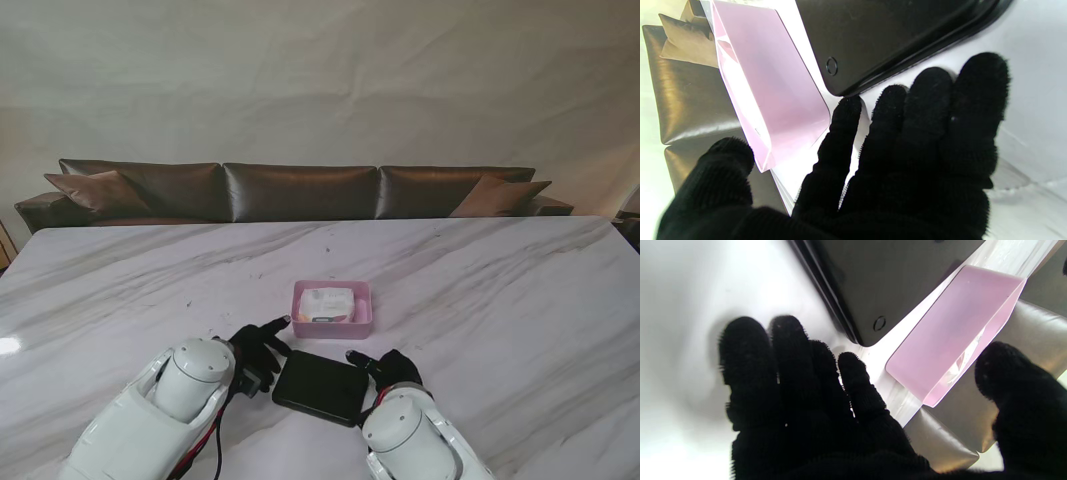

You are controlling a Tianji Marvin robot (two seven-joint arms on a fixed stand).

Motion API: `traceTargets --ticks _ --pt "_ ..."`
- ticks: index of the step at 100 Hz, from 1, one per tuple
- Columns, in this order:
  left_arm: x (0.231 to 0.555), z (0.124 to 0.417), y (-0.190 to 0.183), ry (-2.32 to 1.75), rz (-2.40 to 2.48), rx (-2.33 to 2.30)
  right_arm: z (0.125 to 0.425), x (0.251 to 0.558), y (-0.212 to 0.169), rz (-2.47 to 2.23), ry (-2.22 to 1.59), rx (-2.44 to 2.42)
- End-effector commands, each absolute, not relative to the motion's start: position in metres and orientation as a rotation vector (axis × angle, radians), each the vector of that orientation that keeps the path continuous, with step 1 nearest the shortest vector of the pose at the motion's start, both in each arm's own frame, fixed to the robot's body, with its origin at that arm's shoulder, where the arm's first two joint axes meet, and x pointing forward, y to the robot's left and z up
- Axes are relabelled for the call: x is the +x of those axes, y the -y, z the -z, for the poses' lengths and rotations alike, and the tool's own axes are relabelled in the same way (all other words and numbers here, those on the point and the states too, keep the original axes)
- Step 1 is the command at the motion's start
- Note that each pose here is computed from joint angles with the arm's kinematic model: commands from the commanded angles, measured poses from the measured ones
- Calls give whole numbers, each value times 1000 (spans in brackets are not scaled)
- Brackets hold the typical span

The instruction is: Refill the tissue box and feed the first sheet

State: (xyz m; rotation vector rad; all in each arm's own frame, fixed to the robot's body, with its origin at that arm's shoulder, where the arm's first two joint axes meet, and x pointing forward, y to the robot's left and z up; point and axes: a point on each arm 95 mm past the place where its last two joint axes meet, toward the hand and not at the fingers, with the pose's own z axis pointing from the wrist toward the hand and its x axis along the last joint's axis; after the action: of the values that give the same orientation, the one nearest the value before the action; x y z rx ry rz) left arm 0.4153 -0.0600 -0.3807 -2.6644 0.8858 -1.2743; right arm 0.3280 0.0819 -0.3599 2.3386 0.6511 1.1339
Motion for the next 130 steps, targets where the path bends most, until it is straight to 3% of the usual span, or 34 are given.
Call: traceTargets --ticks 1,53,130 --pt "395 413 60 -925 1156 -2744 374 315 -83 -1073 -676 2369" --pt "385 416 56 -916 1134 -2719 363 288 -98 -1067 -724 2355" --pt "393 414 71 -865 1129 -2708 363 345 -99 -1132 -747 2440"
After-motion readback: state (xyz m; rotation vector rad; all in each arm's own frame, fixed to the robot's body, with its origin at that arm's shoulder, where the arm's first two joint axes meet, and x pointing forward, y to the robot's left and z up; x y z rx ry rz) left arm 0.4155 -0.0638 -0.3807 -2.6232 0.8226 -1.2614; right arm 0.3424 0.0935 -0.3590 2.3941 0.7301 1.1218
